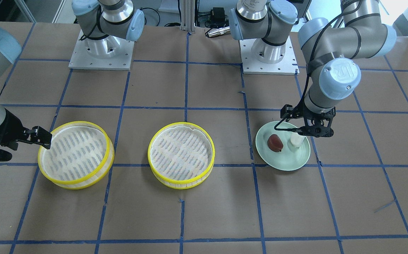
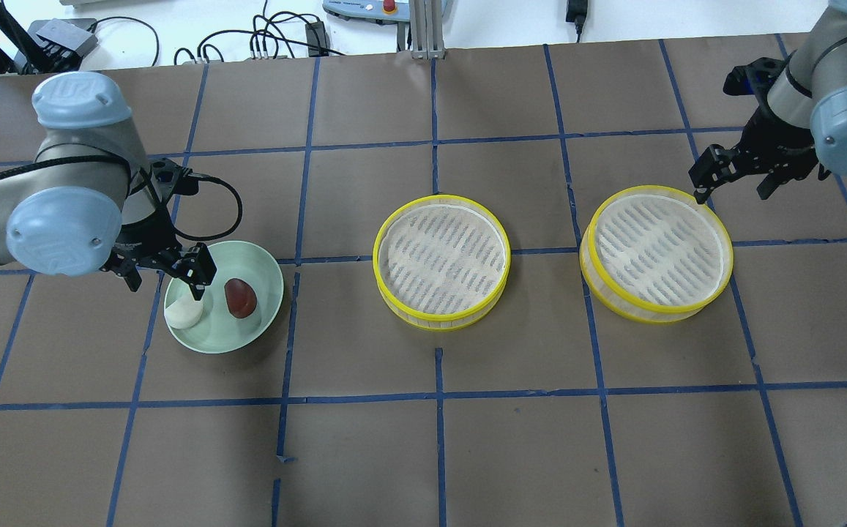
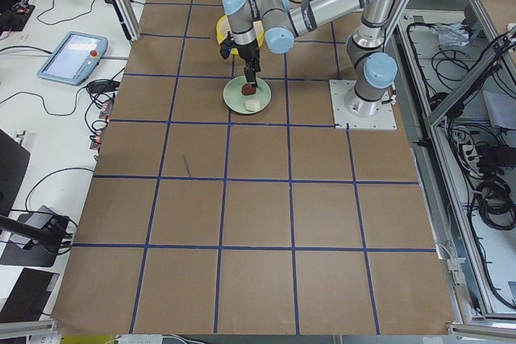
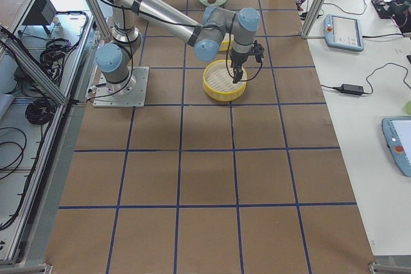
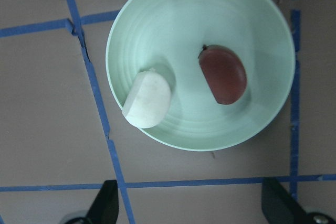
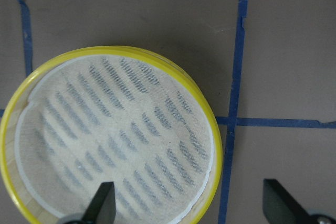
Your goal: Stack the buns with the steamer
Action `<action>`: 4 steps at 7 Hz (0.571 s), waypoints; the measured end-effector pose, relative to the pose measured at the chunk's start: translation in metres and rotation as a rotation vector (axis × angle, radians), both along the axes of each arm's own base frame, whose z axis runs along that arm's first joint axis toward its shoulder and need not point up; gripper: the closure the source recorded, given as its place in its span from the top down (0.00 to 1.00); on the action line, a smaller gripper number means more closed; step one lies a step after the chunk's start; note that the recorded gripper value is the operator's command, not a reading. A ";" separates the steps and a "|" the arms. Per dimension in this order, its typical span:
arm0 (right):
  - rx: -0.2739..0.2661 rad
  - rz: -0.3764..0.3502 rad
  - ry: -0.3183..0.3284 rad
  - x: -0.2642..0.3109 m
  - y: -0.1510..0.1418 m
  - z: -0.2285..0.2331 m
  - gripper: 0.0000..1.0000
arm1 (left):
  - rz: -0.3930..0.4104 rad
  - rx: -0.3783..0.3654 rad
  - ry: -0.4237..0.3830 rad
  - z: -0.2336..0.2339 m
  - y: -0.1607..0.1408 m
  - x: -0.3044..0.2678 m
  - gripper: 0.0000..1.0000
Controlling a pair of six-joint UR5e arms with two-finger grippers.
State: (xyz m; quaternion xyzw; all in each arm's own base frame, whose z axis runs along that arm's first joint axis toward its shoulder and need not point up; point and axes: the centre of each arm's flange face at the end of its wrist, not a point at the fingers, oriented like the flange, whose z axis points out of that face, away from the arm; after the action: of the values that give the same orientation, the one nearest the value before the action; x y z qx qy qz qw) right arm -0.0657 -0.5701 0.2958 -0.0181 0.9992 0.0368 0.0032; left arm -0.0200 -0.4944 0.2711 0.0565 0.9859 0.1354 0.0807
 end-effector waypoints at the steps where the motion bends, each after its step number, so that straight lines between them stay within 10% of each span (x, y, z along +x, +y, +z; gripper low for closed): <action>1: 0.026 -0.018 -0.009 -0.013 0.000 -0.019 0.97 | 0.003 0.018 -0.001 -0.023 -0.008 0.005 0.89; 4: 0.042 -0.053 -0.019 -0.036 0.010 -0.073 0.54 | 0.002 0.064 0.003 -0.067 -0.014 0.009 0.40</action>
State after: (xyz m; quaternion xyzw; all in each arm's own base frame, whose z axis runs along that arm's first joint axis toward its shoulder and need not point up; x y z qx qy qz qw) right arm -0.1017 -0.5603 0.2229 0.0083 0.9982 0.0575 0.0141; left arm -0.0110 -0.5080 0.2039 0.0582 0.9812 0.1671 0.0772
